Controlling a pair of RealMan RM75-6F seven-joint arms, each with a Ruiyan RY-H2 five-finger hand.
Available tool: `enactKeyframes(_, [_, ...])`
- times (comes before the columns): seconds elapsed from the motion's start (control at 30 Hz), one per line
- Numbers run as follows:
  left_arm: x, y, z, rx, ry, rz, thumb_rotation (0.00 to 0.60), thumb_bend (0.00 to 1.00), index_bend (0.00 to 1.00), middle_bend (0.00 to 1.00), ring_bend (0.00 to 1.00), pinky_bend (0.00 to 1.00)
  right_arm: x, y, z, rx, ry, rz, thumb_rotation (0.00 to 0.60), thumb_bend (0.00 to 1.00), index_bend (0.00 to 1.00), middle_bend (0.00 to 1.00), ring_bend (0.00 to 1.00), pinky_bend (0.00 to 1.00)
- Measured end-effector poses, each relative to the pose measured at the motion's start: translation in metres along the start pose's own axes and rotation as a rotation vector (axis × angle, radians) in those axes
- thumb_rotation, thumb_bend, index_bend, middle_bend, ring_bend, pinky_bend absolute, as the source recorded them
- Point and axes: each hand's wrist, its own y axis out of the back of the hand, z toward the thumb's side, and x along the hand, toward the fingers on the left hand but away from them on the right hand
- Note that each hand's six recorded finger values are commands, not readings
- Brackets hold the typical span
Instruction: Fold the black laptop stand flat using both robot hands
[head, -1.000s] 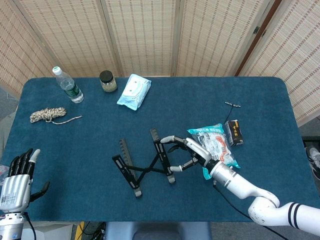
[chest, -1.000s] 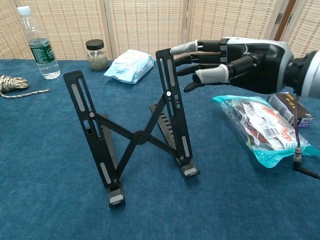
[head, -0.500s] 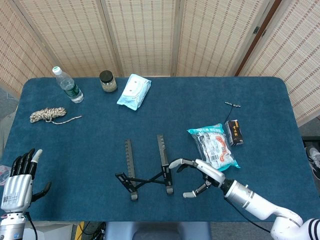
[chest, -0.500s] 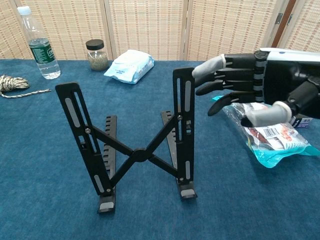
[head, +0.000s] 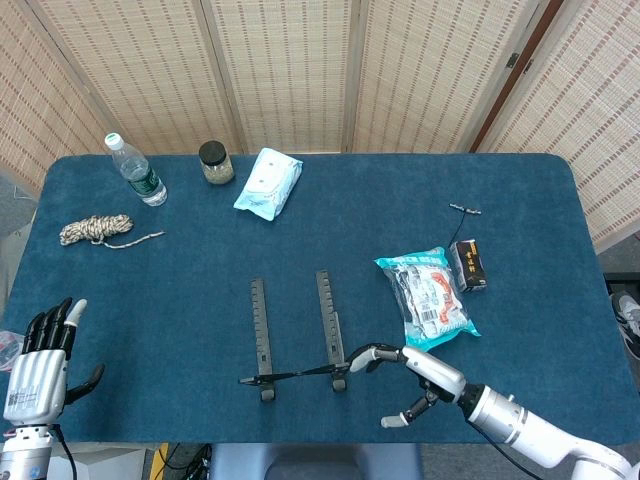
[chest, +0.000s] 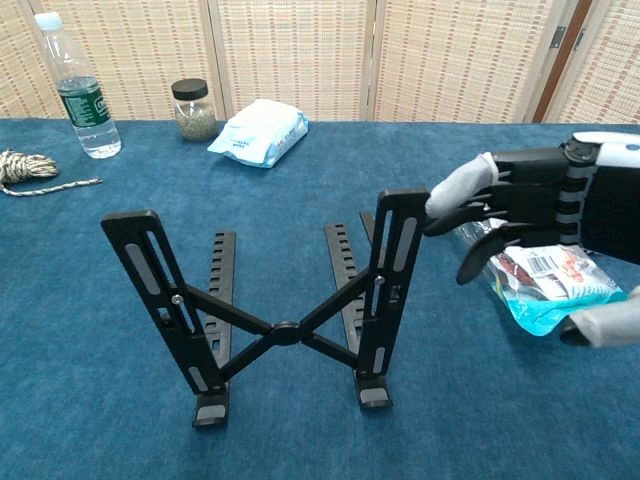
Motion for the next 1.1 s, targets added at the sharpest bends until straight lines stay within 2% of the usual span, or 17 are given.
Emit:
enactKeyframes(0.3, [0.000,0.000,0.001,0.000,-0.003,0.000,0.600,0.25,0.03,0.00,0.00,0.00,0.008,0.002,0.003,0.010,0.016,-0.021,0.600,0.00,0.14,0.26,0.17,0.31])
enactKeyframes(0.77, [-0.002,0.001,-0.002,-0.004,0.004,0.005,0.600,0.25,0.03,0.00,0.00,0.00,-0.003,0.010,0.004,0.045,0.013,-0.049,0.600,0.00,0.14,0.26,0.17,0.31])
enactKeyframes(0.93, [-0.001,0.000,-0.001,-0.003,0.002,0.004,0.600,0.25,0.03,0.00,0.00,0.00,-0.008,0.015,0.006,0.067,0.017,-0.069,0.600,0.00,0.14,0.22,0.11,0.22])
enactKeyframes(1.1, [-0.001,0.000,0.000,-0.003,-0.001,0.003,0.600,0.25,0.03,0.00,0.00,0.00,-0.020,0.012,0.007,0.076,0.016,-0.046,0.600,0.00,0.05,0.10,0.00,0.06])
